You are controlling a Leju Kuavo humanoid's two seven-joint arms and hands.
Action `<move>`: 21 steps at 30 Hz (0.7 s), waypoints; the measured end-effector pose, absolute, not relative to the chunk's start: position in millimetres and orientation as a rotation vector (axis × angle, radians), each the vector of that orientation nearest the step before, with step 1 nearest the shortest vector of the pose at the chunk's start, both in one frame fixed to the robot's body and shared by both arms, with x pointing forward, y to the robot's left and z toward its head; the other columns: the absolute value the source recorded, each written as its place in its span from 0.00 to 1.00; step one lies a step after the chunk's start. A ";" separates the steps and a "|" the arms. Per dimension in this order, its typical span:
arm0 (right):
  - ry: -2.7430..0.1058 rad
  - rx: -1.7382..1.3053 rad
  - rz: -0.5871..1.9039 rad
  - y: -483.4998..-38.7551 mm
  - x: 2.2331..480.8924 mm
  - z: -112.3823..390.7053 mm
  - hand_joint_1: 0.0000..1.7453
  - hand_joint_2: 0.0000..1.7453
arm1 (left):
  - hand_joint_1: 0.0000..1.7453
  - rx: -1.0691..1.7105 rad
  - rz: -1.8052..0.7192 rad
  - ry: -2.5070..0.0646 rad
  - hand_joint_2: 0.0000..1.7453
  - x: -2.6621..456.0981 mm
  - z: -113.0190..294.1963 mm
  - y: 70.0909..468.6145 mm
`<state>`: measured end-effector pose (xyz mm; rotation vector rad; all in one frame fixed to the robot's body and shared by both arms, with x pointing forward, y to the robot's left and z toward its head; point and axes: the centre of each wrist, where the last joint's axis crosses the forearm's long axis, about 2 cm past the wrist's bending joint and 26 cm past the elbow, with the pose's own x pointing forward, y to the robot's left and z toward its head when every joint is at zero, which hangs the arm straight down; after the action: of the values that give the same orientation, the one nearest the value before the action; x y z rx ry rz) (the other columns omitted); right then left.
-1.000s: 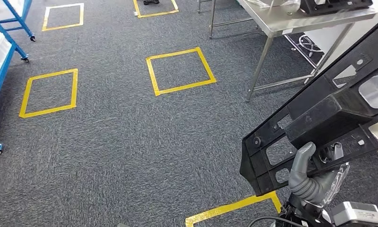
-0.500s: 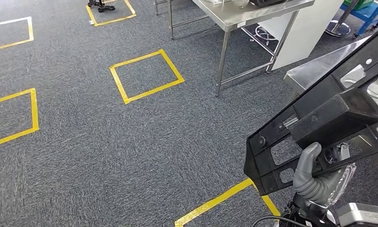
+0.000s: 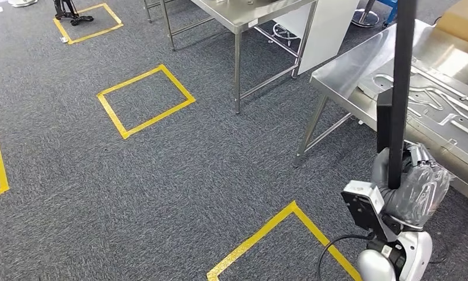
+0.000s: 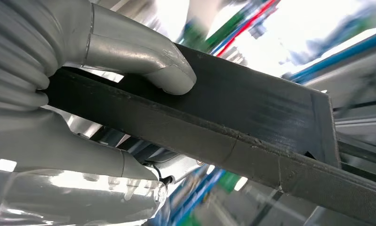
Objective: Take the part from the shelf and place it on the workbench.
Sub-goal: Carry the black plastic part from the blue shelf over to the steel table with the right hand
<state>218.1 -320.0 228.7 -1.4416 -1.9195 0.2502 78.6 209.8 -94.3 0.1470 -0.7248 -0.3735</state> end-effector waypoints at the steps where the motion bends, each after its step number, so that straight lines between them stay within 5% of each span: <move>1: -1.873 -1.489 0.279 -327.3 221.4 227.4 1.00 1.00 | 0.00 0.146 -0.374 -0.724 1.00 80.1 -93.9 209.7; 13: -1.406 -1.848 0.619 -371.1 242.4 212.7 1.00 1.00 | 0.00 0.144 -0.368 -0.702 1.00 77.2 -94.6 212.4; 21: -0.932 -2.054 0.836 -442.5 255.5 215.9 1.00 1.00 | 0.00 0.130 -0.356 -0.700 1.00 81.4 -93.1 207.4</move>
<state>255.5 -442.5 215.9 -2.0539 -0.9322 0.8365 81.4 207.4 -93.1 0.1298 -0.6997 -0.3561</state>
